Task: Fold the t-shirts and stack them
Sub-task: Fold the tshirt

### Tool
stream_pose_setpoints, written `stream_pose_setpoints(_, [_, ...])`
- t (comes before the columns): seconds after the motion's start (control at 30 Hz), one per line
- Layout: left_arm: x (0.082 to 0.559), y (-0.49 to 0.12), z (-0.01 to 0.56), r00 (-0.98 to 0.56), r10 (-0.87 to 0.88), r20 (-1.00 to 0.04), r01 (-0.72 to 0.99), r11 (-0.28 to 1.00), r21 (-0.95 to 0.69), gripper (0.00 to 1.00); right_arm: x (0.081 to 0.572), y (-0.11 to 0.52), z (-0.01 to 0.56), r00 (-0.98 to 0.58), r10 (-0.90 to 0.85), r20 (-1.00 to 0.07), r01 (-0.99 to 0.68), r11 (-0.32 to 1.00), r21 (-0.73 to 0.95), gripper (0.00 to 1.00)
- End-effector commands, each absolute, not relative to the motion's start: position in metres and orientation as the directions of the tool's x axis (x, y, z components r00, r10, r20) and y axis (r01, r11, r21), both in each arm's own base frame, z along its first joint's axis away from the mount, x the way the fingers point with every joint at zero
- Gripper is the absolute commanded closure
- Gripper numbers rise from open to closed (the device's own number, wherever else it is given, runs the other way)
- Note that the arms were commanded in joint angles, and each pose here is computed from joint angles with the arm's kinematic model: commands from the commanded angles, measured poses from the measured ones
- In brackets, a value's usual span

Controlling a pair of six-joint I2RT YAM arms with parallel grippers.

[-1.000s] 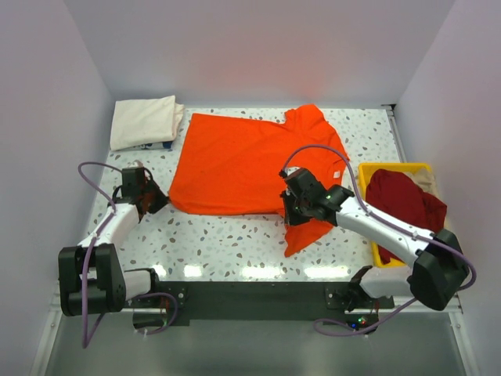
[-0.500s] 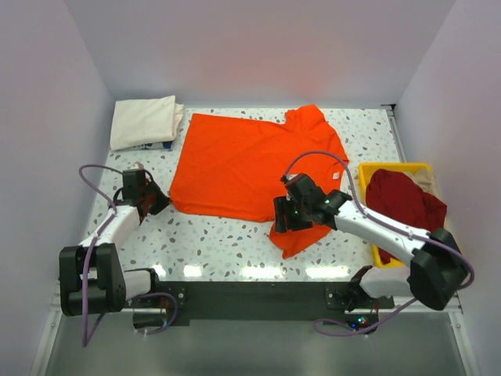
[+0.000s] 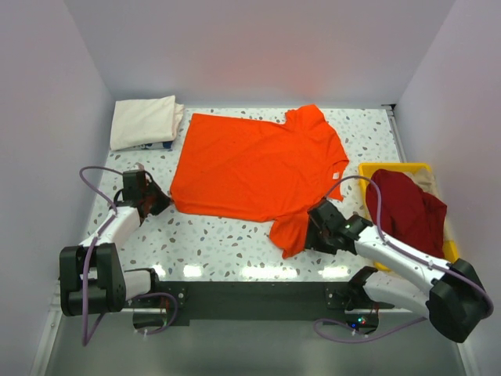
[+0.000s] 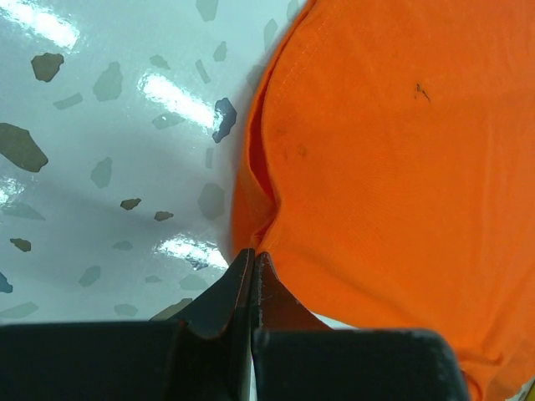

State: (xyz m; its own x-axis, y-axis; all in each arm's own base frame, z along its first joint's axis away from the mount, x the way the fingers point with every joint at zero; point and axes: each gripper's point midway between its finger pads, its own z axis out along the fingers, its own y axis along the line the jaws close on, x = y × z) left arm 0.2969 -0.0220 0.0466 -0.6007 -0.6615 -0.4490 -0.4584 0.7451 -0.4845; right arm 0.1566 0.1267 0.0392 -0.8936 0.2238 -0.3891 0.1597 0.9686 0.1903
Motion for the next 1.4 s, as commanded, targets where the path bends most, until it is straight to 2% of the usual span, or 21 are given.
stream_pose_setpoints(0.0, [0.308,-0.023,0.056,-0.579,-0.666,-0.470,-0.427,0.739,-0.522,1.00,0.161,0.146,0.030,-0.880,0.323,-0.348,0.226,0.930,0.291,0.47])
stream_pose_setpoints(0.13, [0.307,-0.023,0.055,-0.581,-0.667,-0.467,-0.428,0.738,-0.523,1.00,0.164,0.151,0.019,-0.865,0.378,-0.329,0.277,0.908,0.315,0.46])
stream_pose_setpoints(0.3, [0.306,-0.024,0.054,-0.582,-0.664,-0.469,-0.424,0.740,-0.522,1.00,0.173,0.144,0.019,-0.819,0.434,-0.375,0.326,0.890,0.319,0.46])
stream_pose_setpoints(0.4, [0.307,-0.024,0.054,-0.580,-0.666,-0.469,-0.425,0.738,-0.524,1.00,0.175,0.142,0.014,-0.812,0.446,-0.376,0.345,0.887,0.307,0.52])
stream_pose_setpoints(0.5, [0.306,-0.024,0.054,-0.582,-0.666,-0.467,-0.425,0.738,-0.524,1.00,0.172,0.136,0.006,-0.820,0.432,-0.376,0.354,0.898,0.260,0.75])
stream_pose_setpoints(0.53, [0.307,-0.024,0.054,-0.581,-0.666,-0.468,-0.426,0.738,-0.523,1.00,0.171,0.131,0.007,-0.825,0.419,-0.380,0.354,0.906,0.231,0.90])
stream_pose_setpoints(0.6, [0.304,-0.022,0.053,-0.581,-0.666,-0.468,-0.433,0.740,-0.515,1.00,0.172,0.125,0.016,-0.818,0.409,-0.404,0.352,0.912,0.211,1.00])
stream_pose_setpoints(0.7, [0.300,-0.018,0.054,-0.570,-0.668,-0.478,-0.450,0.741,-0.498,1.00,0.165,0.101,0.031,-0.805,0.386,-0.449,0.365,0.921,0.138,1.00])
stream_pose_setpoints(0.83, [0.292,-0.012,0.057,-0.547,-0.668,-0.504,-0.467,0.744,-0.479,1.00,0.156,0.081,0.069,-0.770,0.386,-0.508,0.359,0.920,0.154,1.00])
stream_pose_setpoints(1.13, [0.266,0.000,0.064,-0.495,-0.680,-0.541,-0.518,0.731,-0.445,1.00,0.129,0.077,0.089,-0.788,0.404,-0.465,0.341,0.915,0.218,1.00])
stream_pose_setpoints(1.27, [0.258,0.005,0.074,-0.468,-0.680,-0.565,-0.530,0.727,-0.436,1.00,0.127,0.075,0.105,-0.772,0.415,-0.481,0.329,0.909,0.256,1.00])
stream_pose_setpoints(1.37, [0.267,-0.004,0.084,-0.464,-0.679,-0.569,-0.477,0.732,-0.486,1.00,0.137,0.083,0.118,-0.757,0.415,-0.505,0.301,0.907,0.295,1.00])
